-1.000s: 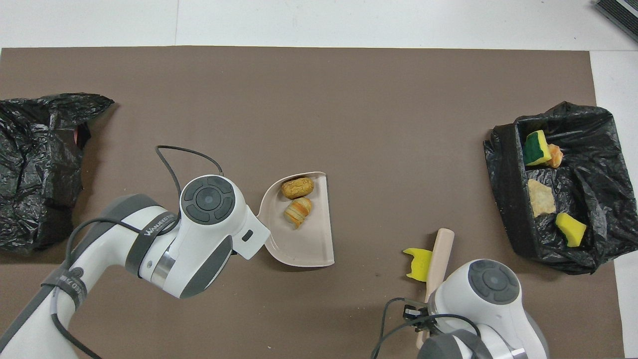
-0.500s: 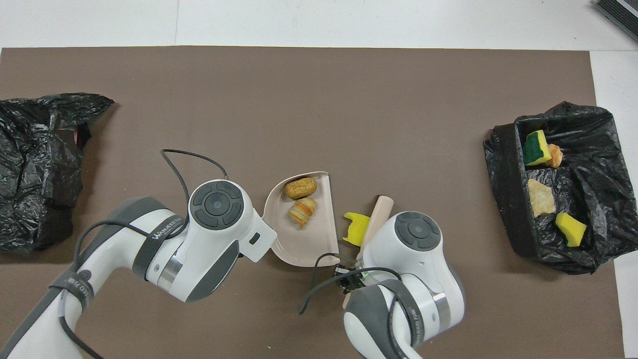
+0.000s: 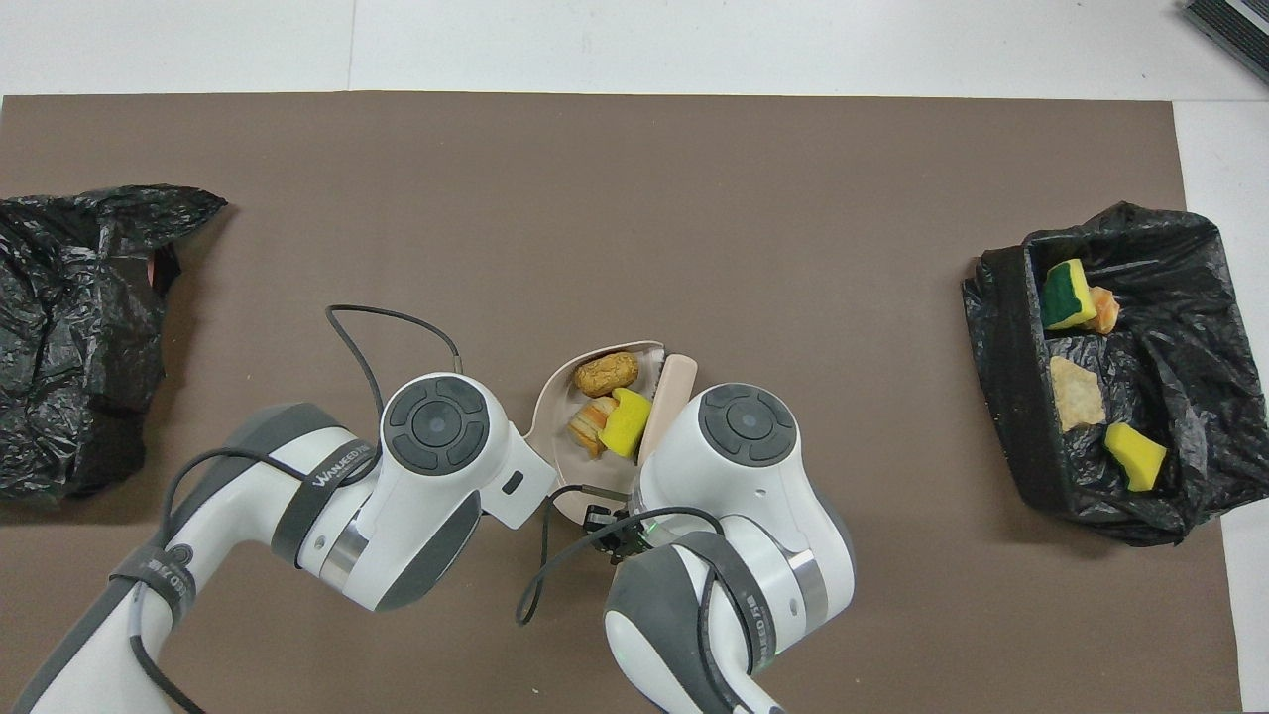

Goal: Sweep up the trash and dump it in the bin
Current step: 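Sweep the yellow sponge piece into the dustpan with the right gripper, then carry the dustpan to the black bag nearest the left gripper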

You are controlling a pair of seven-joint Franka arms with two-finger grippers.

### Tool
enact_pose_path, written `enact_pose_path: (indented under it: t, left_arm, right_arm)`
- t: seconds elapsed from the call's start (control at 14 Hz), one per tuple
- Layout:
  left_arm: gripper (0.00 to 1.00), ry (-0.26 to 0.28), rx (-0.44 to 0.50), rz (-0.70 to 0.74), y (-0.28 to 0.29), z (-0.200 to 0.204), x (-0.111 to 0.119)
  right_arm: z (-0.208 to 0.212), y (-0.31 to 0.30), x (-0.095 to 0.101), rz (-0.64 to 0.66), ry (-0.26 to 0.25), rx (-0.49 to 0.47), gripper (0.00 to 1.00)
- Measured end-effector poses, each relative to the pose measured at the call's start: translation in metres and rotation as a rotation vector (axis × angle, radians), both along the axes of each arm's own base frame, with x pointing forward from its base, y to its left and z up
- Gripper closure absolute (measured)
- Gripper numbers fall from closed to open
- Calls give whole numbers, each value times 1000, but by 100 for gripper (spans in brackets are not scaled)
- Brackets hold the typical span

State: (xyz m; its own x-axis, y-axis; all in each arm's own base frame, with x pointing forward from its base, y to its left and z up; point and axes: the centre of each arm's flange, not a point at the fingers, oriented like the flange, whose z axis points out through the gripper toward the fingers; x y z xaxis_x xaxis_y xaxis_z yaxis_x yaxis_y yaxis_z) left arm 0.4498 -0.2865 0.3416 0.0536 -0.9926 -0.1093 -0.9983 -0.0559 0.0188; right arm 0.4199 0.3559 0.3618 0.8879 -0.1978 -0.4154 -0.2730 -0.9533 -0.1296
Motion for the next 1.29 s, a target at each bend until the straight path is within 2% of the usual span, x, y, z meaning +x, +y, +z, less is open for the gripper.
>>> enact_pose_path:
  t: [0.14,0.29,0.57,0.86,1.07,1.29]
  left_arm:
    - [69,-13,-12,7,8,-1,7]
    - [69,-24,-25,14,30,-3,23]
    - [69,-27,-66,43,75,-3,62]
    - [69,-22,-74,47,107,6,90]
    - [69,3,-66,47,140,32,114]
    - [69,-20,-71,53,180,69,139]
  right_arm:
    - [23,-8,-1,44,-13,13,74]
    - [43,-15,-4,66,-41,10,74]
    - [47,-16,-6,111,-74,-26,74]
    - [50,-15,-15,147,-67,-49,74]
    - [48,-4,-33,202,-44,-58,74]
    - [38,21,-59,269,-33,-64,74]
